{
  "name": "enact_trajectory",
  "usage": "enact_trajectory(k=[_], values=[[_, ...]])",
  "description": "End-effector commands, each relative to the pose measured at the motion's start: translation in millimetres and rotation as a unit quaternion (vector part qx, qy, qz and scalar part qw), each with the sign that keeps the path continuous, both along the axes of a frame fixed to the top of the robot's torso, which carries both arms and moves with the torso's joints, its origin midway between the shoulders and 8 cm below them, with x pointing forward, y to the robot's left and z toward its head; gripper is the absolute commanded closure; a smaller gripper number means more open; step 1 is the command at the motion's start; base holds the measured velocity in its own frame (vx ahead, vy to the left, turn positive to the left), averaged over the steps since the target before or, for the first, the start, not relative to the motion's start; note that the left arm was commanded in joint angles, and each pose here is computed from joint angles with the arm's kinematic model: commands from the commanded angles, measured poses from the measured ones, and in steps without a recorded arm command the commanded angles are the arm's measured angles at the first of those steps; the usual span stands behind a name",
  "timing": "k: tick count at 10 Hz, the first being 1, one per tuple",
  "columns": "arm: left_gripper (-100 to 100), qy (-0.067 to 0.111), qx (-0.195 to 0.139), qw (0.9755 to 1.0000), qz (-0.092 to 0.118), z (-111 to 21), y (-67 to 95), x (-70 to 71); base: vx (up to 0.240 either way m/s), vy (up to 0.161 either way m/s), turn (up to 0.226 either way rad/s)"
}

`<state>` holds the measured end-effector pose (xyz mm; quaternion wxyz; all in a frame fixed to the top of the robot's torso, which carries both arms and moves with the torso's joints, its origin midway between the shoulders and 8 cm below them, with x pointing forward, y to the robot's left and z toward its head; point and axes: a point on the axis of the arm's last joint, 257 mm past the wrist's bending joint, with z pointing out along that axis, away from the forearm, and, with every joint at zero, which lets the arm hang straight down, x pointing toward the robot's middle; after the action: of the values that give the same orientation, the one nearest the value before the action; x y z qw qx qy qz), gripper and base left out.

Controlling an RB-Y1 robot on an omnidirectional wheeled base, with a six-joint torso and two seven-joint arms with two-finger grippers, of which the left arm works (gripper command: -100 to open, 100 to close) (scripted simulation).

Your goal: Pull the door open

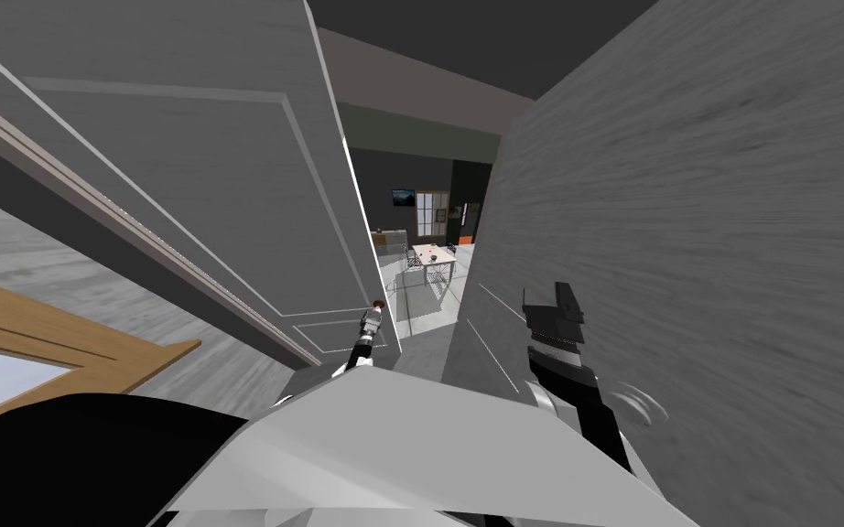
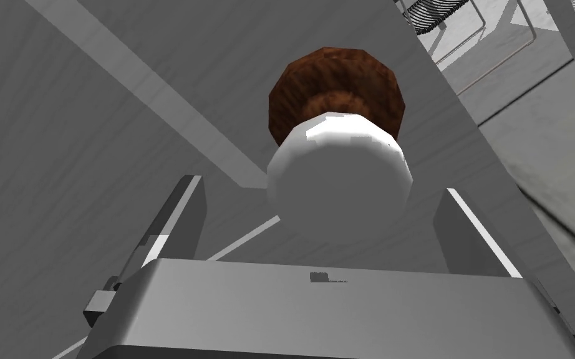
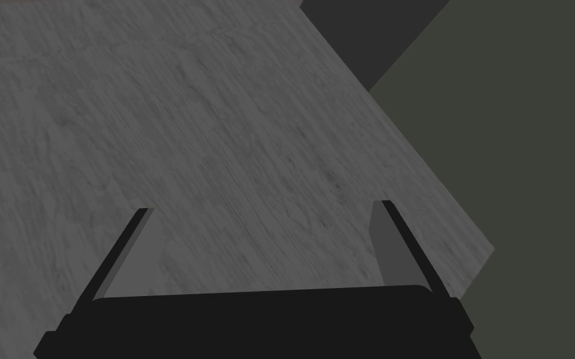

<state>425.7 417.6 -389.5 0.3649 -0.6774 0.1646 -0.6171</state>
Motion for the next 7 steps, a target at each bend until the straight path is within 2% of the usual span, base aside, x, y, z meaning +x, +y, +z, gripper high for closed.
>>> enact_trajectory(k=[1, 2, 3, 5, 6, 7], values=[[-100, -0.011, -0.035, 0.9993, 0.004, -0.2, -2.6, 2.1, -0.062, 0.008, -0.056], [-100, -0.018, -0.057, 0.9982, 0.008, -0.2, -4.7, 4.0, -0.103, 0.022, -0.079], [-100, -0.019, -0.063, 0.9978, 0.008, -0.2, -4.7, 4.0, -0.072, 0.017, -0.038], [-100, -0.035, -0.113, 0.9928, 0.015, -0.2, -9.0, 7.6, -0.063, 0.013, -0.076], [-100, -0.037, -0.118, 0.9922, 0.015, -0.2, -9.0, 7.6, -0.054, 0.016, -0.035], [-100, -0.046, -0.146, 0.9881, 0.018, -0.3, -11.2, 9.3, -0.054, 0.01, -0.049]])
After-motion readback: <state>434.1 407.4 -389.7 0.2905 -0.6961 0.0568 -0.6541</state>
